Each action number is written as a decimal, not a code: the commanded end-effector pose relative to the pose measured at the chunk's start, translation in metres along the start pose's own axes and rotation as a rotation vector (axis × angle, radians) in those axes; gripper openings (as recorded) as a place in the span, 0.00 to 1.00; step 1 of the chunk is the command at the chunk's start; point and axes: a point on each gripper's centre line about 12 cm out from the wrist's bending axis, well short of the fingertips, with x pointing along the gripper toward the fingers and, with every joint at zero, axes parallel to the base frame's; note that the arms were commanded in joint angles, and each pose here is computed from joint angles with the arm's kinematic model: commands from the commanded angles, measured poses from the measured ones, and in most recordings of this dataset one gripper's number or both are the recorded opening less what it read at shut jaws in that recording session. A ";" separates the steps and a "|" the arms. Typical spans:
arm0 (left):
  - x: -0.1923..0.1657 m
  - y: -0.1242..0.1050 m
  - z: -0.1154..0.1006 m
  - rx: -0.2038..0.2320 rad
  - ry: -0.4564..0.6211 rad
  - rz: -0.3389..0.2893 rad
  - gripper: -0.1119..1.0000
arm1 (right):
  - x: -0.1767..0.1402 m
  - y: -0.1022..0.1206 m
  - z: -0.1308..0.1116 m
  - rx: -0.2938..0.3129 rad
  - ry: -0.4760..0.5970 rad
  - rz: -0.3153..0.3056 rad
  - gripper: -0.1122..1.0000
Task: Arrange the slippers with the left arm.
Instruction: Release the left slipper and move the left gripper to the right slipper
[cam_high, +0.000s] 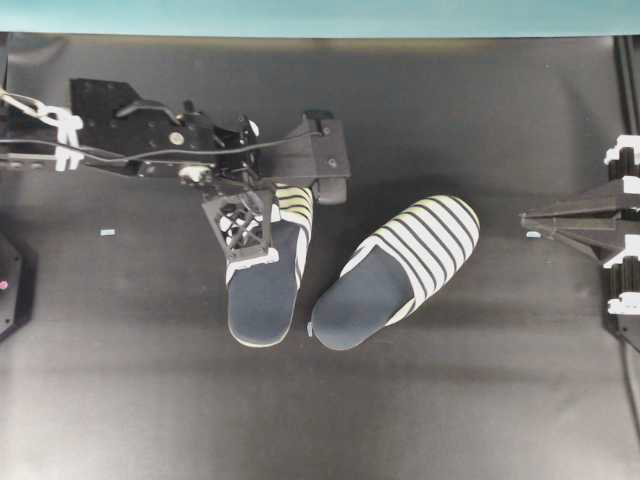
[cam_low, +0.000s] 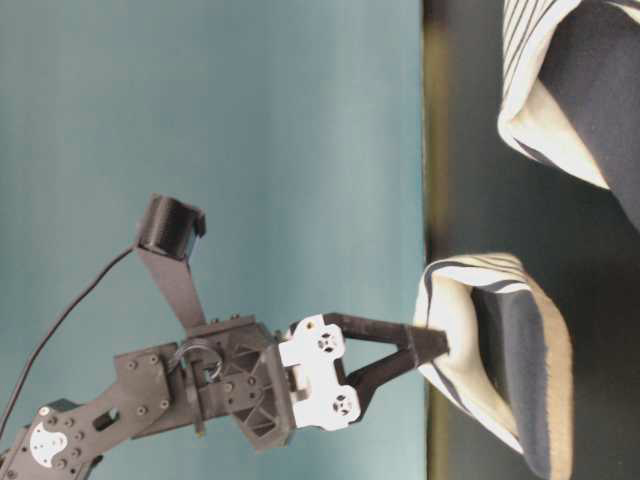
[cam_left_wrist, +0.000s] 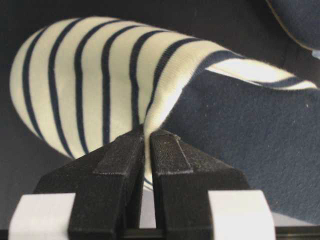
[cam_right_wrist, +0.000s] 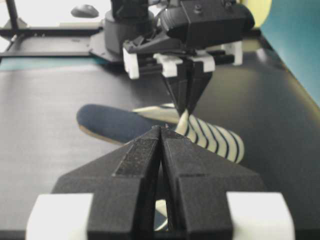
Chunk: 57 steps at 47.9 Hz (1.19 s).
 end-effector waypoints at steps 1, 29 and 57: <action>-0.003 0.000 0.004 -0.004 -0.026 0.001 0.11 | 0.001 -0.001 0.003 0.005 -0.008 -0.006 0.09; 0.022 -0.004 -0.006 -0.048 -0.023 -0.008 0.12 | 0.000 -0.001 0.002 0.005 -0.008 -0.006 0.09; 0.010 -0.041 0.004 0.173 -0.088 -0.036 0.80 | 0.000 -0.001 0.002 0.005 -0.006 -0.006 0.09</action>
